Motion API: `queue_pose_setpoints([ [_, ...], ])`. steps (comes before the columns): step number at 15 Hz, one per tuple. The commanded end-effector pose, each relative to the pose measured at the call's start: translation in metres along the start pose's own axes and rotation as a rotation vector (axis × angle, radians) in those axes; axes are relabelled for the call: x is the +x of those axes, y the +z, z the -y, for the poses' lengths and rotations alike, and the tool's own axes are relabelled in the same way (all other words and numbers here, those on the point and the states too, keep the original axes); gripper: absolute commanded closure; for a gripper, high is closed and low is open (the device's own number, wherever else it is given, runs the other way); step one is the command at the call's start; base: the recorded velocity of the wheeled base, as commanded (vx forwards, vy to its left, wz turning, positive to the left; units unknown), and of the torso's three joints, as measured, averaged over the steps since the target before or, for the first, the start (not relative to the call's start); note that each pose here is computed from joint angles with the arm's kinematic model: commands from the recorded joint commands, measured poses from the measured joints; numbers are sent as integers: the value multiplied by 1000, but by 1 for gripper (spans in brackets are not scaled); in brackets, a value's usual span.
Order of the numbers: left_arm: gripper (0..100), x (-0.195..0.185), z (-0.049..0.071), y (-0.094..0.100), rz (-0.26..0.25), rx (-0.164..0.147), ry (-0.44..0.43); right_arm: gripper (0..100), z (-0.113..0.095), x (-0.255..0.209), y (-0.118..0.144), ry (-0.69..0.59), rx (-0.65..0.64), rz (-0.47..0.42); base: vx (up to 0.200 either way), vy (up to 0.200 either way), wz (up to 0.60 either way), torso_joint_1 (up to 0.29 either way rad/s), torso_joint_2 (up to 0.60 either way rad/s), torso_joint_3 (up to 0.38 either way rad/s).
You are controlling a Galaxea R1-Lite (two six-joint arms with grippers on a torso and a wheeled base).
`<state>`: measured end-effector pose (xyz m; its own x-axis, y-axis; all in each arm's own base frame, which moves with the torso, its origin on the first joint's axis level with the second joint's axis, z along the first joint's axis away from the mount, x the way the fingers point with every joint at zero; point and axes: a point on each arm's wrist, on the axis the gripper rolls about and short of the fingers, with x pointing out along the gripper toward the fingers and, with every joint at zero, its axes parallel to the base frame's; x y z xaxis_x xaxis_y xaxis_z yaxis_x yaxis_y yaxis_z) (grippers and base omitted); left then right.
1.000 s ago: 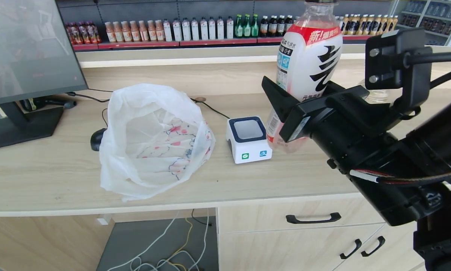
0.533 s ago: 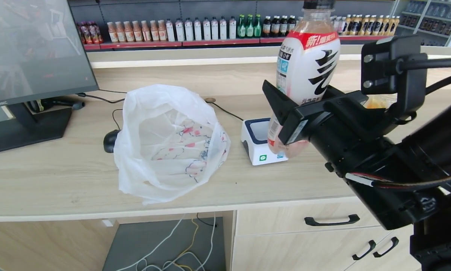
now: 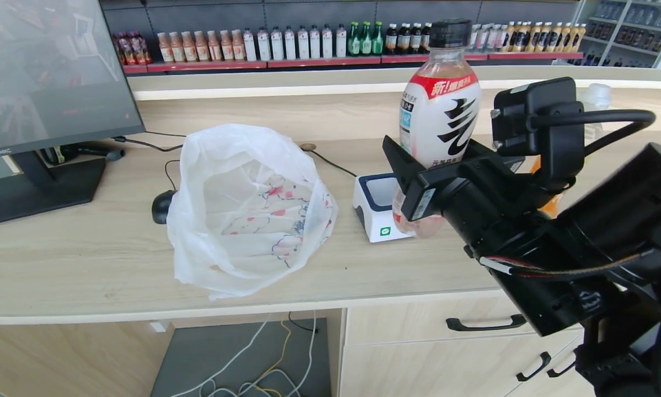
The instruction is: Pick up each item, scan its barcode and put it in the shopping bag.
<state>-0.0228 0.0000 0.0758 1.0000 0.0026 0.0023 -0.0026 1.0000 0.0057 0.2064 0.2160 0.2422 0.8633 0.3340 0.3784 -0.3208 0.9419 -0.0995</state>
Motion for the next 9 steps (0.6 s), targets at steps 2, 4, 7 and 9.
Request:
queue_pose_setpoints([
  [2,0,0,0,0,1,0,1,100,-2,23,5,-106,-1,0,0,0,0,0,0,0],
  [4,0,0,0,0,1,0,1,100,-4,41,12,-118,-33,9,0,0,0,0,0,0],
  [7,0,0,0,0,1,0,1,100,-8,62,29,-126,-100,13,0,0,0,0,0,0],
  [9,0,0,0,0,1,0,1,100,-7,86,28,-145,-165,5,0,0,0,0,0,0],
])
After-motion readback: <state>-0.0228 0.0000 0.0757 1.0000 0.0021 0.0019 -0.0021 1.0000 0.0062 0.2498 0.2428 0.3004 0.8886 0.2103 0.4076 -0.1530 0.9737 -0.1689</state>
